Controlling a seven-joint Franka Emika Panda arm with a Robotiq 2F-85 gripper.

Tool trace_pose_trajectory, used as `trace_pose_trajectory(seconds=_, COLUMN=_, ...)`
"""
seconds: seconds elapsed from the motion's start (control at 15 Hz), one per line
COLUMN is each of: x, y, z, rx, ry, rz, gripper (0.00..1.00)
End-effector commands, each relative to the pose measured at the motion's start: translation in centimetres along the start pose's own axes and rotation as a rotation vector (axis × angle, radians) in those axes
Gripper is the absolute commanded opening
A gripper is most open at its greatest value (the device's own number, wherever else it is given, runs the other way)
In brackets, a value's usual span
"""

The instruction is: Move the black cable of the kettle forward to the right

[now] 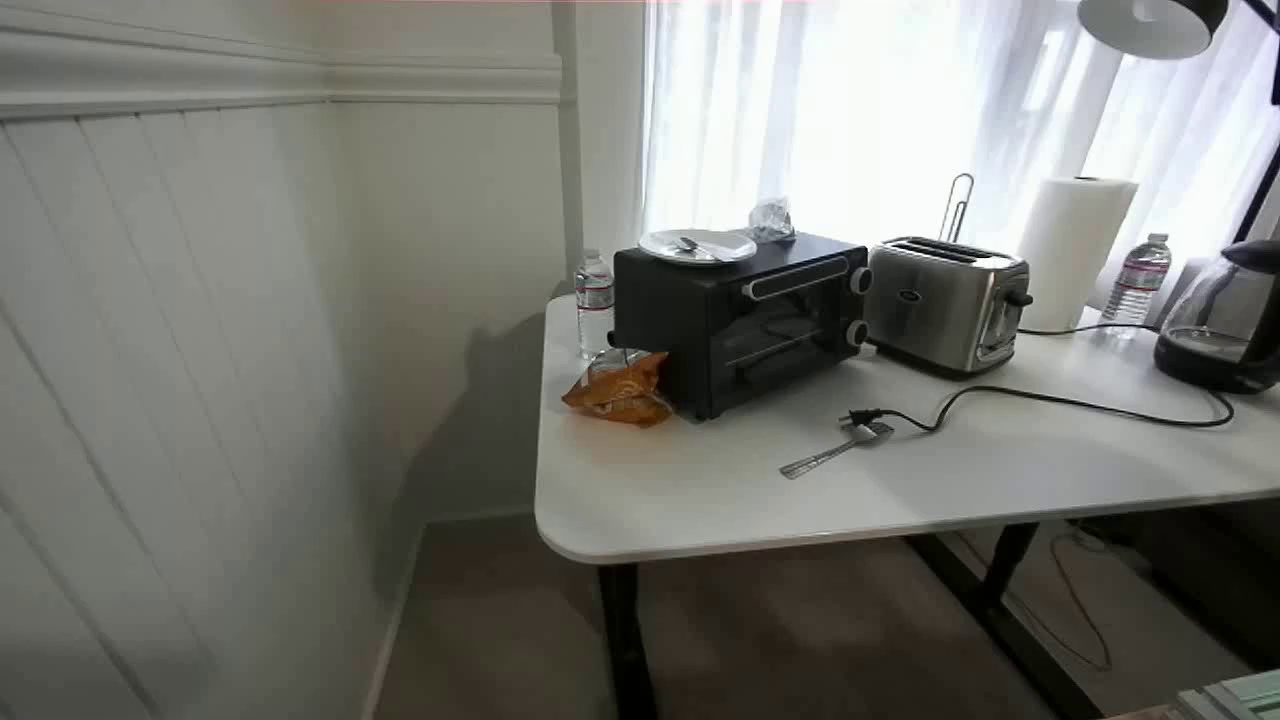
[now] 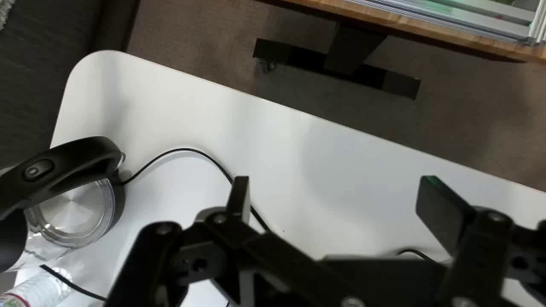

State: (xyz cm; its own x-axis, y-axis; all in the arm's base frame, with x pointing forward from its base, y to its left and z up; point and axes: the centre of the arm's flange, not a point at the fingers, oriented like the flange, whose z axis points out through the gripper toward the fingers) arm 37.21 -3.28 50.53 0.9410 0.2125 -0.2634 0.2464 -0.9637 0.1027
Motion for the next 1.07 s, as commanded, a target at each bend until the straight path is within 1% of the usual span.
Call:
trace_pose_trajectory(seconds=0.0, x=0.0, y=0.0, z=0.0, rx=0.0, ry=0.0, rz=0.0, gripper=1.0)
trace_pose_trajectory(seconds=0.4, x=0.0, y=0.0, z=0.0, rx=0.0, ry=0.0, rz=0.0, gripper=1.0)
trace_pose_trajectory(seconds=0.47, x=0.2, y=-1.3, z=0.0, rx=0.015, ry=-0.033, rz=0.028, gripper=1.0)
trace_pose_trajectory(seconds=0.53, x=0.4, y=-2.8, z=0.3, rx=0.026, ry=-0.02, rz=0.025, gripper=1.0)
trace_pose_trajectory(seconds=0.6, x=0.6, y=-4.3, z=0.5, rx=0.044, ry=-0.034, rz=0.071, gripper=1.0)
trace_pose_trajectory(seconds=0.67, x=0.7, y=-6.0, z=0.7, rx=0.081, ry=-0.023, rz=0.088, gripper=1.0)
trace_pose_trajectory(seconds=0.8, x=1.4, y=-8.8, z=0.8, rx=0.163, ry=-0.015, rz=0.194, gripper=1.0)
trace_pose_trajectory(seconds=1.0, x=2.5, y=-11.1, z=1.6, rx=0.228, ry=-0.001, rz=0.339, gripper=1.0)
